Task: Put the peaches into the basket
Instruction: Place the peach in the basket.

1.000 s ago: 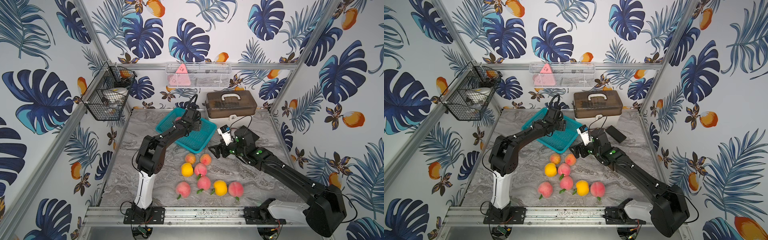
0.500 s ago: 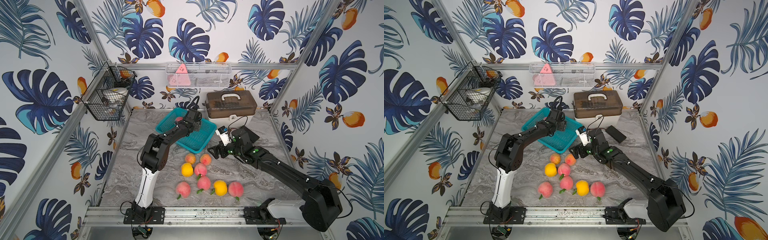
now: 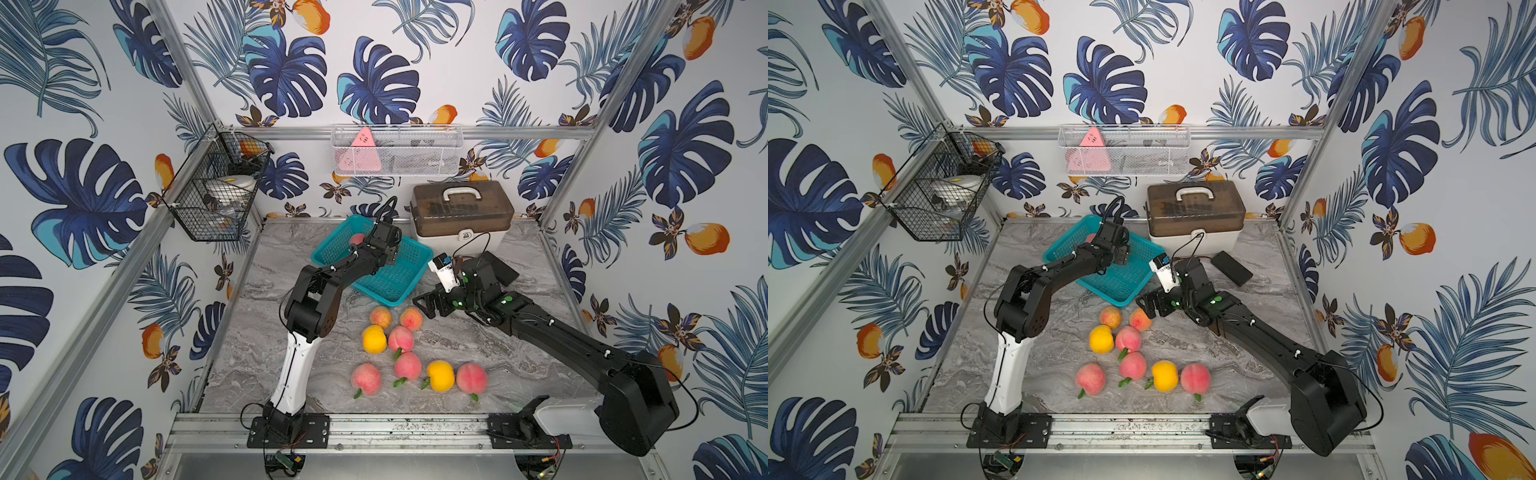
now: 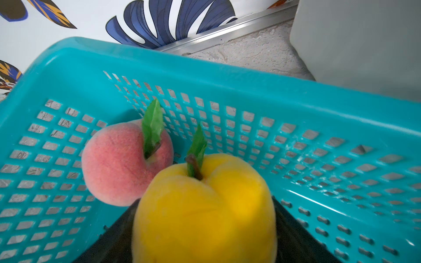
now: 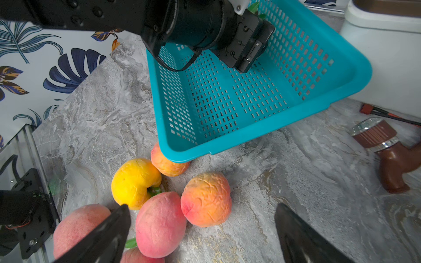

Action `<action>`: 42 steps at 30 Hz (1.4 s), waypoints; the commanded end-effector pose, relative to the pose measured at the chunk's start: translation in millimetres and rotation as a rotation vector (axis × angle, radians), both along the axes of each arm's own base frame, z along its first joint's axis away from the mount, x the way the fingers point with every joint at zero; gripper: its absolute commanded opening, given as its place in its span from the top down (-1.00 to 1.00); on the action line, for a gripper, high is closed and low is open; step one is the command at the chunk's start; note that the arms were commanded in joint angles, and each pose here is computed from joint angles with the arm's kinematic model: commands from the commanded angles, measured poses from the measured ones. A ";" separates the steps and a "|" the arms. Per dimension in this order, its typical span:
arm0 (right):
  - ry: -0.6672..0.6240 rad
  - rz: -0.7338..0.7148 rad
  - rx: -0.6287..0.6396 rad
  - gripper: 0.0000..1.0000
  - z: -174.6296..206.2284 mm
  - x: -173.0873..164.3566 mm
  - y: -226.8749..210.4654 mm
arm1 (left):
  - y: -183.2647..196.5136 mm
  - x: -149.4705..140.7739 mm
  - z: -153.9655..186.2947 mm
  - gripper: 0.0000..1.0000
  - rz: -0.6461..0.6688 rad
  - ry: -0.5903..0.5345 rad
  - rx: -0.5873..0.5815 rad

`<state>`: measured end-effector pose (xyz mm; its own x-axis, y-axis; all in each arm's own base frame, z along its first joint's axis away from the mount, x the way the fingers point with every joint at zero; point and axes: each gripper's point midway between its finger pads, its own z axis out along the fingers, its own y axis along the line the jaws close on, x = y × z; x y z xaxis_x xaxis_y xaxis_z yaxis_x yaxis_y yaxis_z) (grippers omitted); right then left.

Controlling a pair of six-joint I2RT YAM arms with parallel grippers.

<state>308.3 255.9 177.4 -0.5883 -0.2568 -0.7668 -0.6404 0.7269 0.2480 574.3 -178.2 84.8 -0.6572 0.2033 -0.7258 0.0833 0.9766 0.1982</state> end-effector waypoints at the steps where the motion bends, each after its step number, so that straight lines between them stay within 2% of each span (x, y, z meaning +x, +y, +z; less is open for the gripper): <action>1: -0.016 0.006 0.029 -1.00 5.3 3.4 5.1 | 1.0 9.0 5.7 -0.41 0.004 -0.038 0.008; 23: 0.001 -0.006 0.035 -1.00 -3.7 13.6 2.3 | 1.3 14.9 -13.4 -0.47 -0.002 -0.021 0.047; 42: -0.010 -0.015 0.043 -1.00 2.6 13.7 -1.4 | 1.4 8.3 -18.3 -0.76 -0.021 0.008 0.062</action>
<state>321.0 253.3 173.2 -0.6021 -0.2232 -0.7666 -0.6243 0.7301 0.2779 583.1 -177.3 63.3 -0.6585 0.2564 -0.7075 0.0995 0.9616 0.2558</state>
